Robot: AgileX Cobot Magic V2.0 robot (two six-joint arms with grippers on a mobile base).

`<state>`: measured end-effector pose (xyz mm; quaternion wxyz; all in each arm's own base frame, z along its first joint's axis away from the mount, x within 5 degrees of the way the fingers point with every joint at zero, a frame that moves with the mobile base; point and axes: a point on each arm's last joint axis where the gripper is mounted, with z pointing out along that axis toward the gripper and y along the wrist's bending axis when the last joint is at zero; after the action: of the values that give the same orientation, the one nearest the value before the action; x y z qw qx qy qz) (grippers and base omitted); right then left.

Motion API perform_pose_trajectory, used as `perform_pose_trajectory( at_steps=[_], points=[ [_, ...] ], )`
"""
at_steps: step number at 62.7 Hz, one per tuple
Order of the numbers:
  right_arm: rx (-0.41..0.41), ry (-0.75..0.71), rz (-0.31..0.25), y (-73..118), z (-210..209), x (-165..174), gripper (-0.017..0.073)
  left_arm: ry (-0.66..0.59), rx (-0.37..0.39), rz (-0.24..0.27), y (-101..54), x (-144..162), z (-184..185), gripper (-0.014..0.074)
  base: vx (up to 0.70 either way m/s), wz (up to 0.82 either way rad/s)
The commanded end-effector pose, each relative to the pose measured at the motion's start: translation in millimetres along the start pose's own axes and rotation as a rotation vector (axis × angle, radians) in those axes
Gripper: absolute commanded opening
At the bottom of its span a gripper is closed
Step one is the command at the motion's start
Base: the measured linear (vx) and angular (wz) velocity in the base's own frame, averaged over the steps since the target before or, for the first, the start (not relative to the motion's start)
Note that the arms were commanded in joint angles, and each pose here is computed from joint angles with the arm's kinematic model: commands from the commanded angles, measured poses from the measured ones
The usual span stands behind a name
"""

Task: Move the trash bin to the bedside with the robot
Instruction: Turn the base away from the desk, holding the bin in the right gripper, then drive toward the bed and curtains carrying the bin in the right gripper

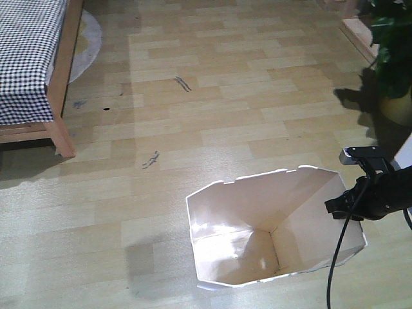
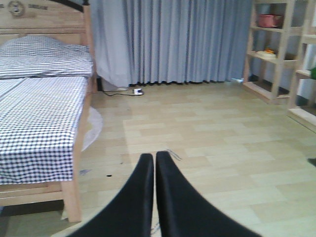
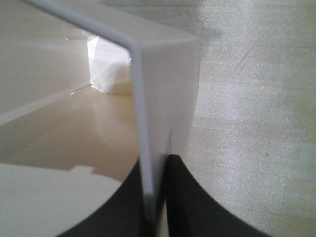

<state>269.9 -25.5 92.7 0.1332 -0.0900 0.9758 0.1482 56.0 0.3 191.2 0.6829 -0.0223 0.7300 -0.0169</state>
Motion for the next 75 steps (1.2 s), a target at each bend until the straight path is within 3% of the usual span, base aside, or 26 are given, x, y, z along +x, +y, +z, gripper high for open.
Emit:
perform_pose_trajectory(
  at_steps=[1,75],
  points=[
    [-0.062,-0.079,0.049,9.6,-17.9,-13.3,-0.0006,-0.053,0.007,-0.017,0.0,2.3,0.8,-0.0006,0.16,0.23],
    [-0.063,-0.079,0.049,9.7,-17.9,-13.2,-0.0006,-0.052,0.006,-0.017,0.0,2.4,0.8,-0.0006,0.29,0.06]
  ],
)
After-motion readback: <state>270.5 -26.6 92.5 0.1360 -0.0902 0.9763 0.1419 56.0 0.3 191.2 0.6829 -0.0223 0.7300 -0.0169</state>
